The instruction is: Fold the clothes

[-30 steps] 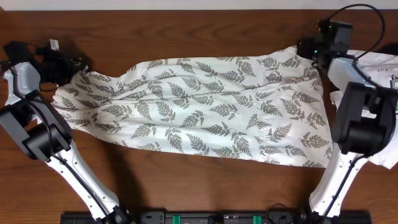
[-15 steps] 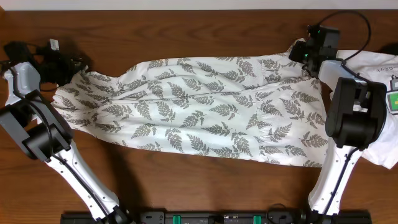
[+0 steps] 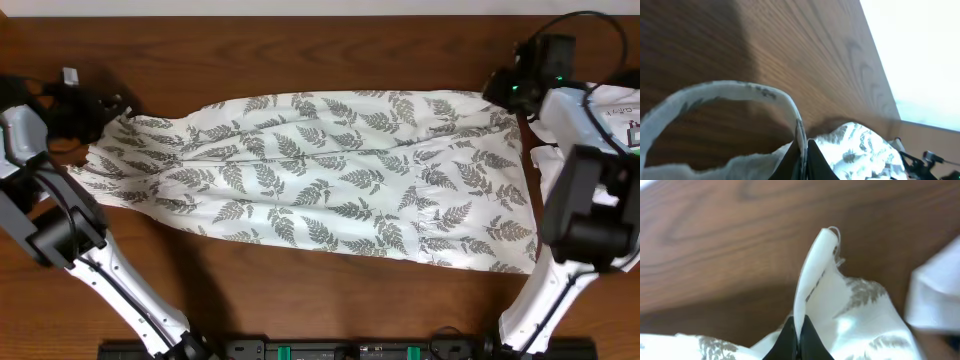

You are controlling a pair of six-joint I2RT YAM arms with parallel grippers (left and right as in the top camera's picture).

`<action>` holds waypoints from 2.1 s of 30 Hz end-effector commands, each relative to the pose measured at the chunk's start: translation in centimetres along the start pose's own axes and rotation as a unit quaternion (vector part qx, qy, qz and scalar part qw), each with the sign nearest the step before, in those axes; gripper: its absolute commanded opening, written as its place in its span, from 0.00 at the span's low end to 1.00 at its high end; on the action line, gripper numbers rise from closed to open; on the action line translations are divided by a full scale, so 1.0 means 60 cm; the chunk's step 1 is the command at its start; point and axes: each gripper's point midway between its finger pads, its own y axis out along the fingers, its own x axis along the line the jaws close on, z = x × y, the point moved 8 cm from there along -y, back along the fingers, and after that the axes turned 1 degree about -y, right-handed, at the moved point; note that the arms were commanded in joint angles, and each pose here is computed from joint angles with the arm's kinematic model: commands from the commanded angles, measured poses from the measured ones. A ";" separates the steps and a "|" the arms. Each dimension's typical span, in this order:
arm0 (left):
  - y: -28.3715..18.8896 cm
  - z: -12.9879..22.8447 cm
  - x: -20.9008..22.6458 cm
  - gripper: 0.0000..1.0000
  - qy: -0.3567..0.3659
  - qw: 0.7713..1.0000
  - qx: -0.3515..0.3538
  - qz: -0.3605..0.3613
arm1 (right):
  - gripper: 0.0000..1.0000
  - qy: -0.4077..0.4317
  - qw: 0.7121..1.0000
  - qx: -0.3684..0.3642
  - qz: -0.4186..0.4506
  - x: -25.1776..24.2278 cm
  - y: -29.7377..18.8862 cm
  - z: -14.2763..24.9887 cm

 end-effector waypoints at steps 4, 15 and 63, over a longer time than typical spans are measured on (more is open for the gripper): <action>-0.051 0.003 -0.059 0.06 0.029 0.999 -0.010 0.010 | 0.01 0.004 1.000 -0.022 0.001 0.017 -0.101 -0.023; -0.077 0.036 -0.091 0.06 0.014 1.000 0.021 0.005 | 0.01 0.038 0.994 0.094 0.027 0.011 -0.134 0.043; -0.134 0.116 0.043 0.06 -0.165 0.930 0.092 -0.315 | 0.08 0.074 0.908 0.354 0.213 -0.149 -0.215 0.201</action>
